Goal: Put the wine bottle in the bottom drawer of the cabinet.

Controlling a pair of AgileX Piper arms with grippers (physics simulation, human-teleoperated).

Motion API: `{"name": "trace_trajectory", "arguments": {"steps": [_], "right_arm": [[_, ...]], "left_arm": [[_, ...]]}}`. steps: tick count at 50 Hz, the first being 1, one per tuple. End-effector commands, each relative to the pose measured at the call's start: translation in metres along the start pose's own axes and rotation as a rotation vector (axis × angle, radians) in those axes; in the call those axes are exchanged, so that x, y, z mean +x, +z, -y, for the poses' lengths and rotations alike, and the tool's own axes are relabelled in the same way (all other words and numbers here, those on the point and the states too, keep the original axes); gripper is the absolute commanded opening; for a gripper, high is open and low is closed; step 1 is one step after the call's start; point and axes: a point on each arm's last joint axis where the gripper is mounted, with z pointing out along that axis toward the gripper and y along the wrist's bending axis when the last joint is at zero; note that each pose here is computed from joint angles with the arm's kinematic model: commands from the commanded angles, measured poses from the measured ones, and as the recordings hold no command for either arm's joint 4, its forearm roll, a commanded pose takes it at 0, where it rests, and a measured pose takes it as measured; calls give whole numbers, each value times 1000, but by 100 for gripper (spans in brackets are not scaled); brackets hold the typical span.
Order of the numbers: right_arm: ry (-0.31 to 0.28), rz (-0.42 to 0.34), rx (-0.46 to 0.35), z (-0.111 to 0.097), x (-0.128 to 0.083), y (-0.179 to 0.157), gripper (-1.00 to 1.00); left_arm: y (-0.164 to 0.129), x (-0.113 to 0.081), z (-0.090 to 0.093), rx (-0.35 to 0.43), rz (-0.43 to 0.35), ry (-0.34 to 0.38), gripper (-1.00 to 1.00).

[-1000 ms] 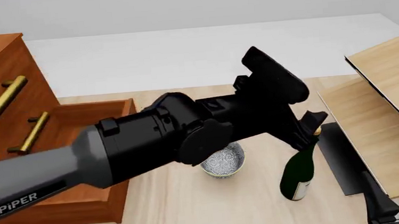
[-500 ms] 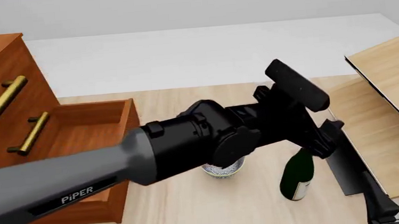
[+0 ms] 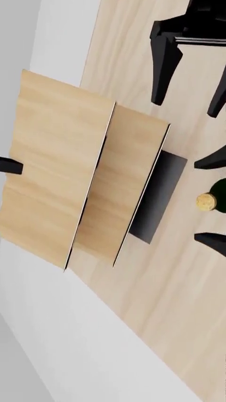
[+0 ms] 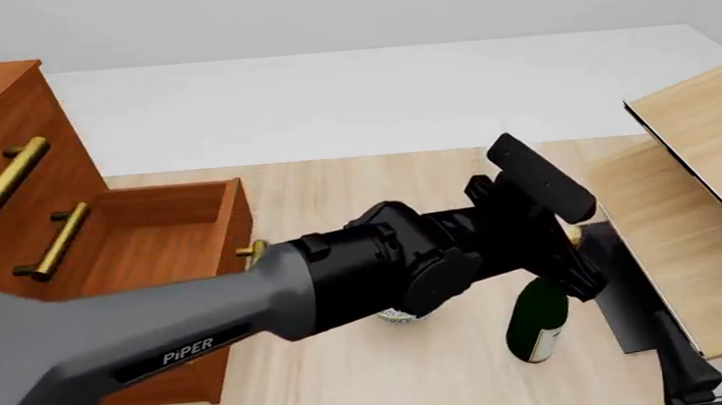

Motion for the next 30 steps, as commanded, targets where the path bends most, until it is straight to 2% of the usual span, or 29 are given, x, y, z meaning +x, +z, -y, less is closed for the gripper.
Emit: {"name": "trace_trajectory", "arguments": {"steps": [1, 16, 30], "right_arm": [[-2, -4, -1, 0, 0, 0, 100], [-6, -9, -3, 0, 1, 0, 100], [-7, -11, 0, 0, 1, 1, 100]], "left_arm": [[7, 12, 1, 0, -6, -3, 100], [13, 28, 7, 10, -21, -19, 100], [19, 37, 2, 0, -32, -31, 100]]}}
